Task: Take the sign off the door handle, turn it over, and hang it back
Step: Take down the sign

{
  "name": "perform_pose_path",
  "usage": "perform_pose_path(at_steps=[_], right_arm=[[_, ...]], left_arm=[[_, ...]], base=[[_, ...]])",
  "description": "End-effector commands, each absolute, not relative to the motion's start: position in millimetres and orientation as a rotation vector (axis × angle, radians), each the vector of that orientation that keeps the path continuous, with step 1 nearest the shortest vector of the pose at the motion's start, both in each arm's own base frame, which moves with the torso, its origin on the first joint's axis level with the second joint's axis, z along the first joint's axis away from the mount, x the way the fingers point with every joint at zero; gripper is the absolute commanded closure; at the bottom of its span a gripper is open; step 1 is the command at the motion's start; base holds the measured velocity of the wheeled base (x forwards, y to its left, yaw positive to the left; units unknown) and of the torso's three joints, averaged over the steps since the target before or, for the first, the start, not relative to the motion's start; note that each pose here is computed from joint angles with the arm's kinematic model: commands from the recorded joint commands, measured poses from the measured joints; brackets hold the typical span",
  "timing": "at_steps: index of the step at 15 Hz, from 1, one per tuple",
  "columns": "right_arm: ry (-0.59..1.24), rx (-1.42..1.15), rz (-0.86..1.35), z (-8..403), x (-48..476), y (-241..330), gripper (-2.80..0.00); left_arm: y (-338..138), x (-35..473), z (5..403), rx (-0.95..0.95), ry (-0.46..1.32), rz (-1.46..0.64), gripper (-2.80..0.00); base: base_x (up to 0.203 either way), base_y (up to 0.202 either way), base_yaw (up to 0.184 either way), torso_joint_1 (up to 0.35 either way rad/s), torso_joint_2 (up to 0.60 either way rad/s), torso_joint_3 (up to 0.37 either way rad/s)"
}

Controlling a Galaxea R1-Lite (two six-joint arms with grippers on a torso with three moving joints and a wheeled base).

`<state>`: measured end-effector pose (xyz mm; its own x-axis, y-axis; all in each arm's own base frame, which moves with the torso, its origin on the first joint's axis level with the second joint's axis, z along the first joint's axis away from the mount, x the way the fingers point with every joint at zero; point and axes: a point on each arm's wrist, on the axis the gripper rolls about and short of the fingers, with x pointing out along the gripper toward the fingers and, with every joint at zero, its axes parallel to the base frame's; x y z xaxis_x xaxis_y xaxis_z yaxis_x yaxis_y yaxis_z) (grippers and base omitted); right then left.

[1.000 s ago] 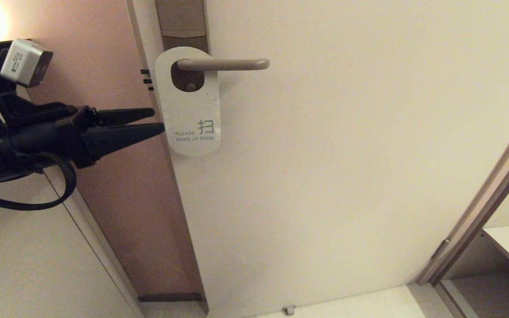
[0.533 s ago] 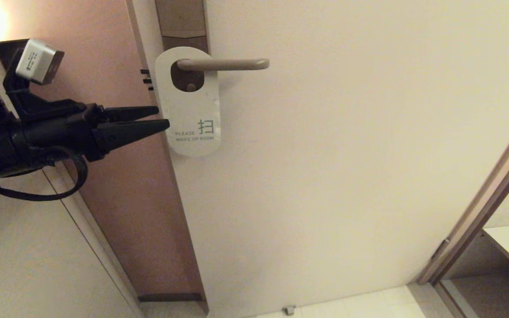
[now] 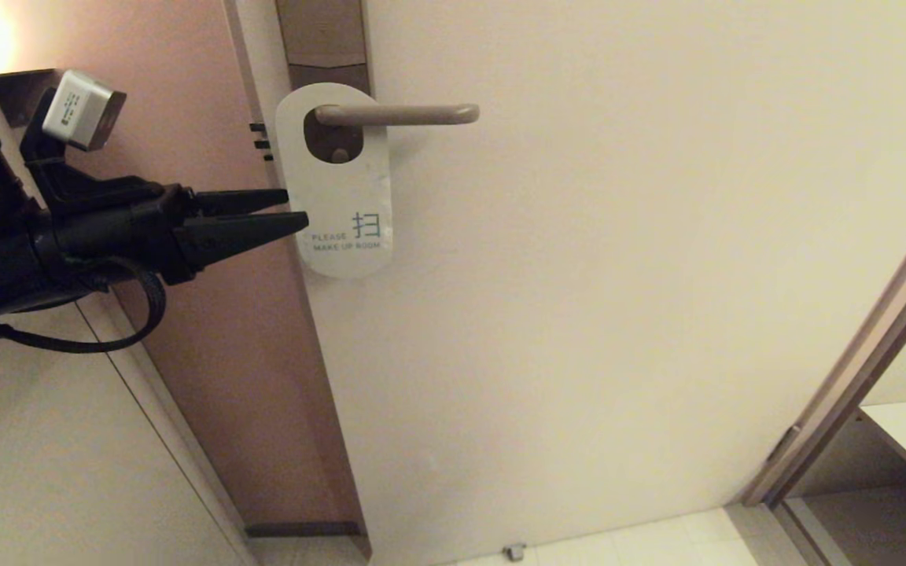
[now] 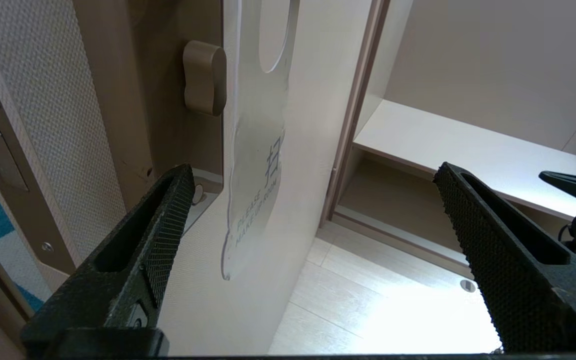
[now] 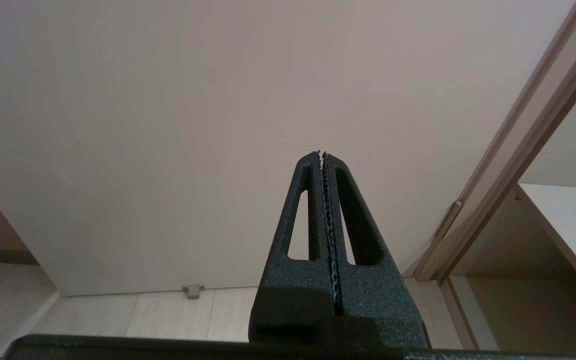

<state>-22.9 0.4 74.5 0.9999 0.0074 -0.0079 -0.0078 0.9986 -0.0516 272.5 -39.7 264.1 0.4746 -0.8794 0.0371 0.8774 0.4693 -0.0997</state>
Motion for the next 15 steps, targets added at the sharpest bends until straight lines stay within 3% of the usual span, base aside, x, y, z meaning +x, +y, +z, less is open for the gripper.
perform_pose_path(at_steps=[1, 15], right_arm=[[0.009, -0.052, 0.009, 74.5, -22.8, 0.4, 0.0], [0.009, -0.052, 0.009, 74.5, -22.8, 0.4, 0.0]], left_arm=[[-40.1, 272.8, 263.8, -0.111, 0.02, -1.084, -2.8], [-56.8, 285.3, 255.8, -0.12, 0.048, -1.135, -2.8]], base=[[0.0, 0.0, 0.0, 0.0, 0.0, 0.0], [0.0, 0.0, 0.0, 0.0, 0.0, 0.0]])
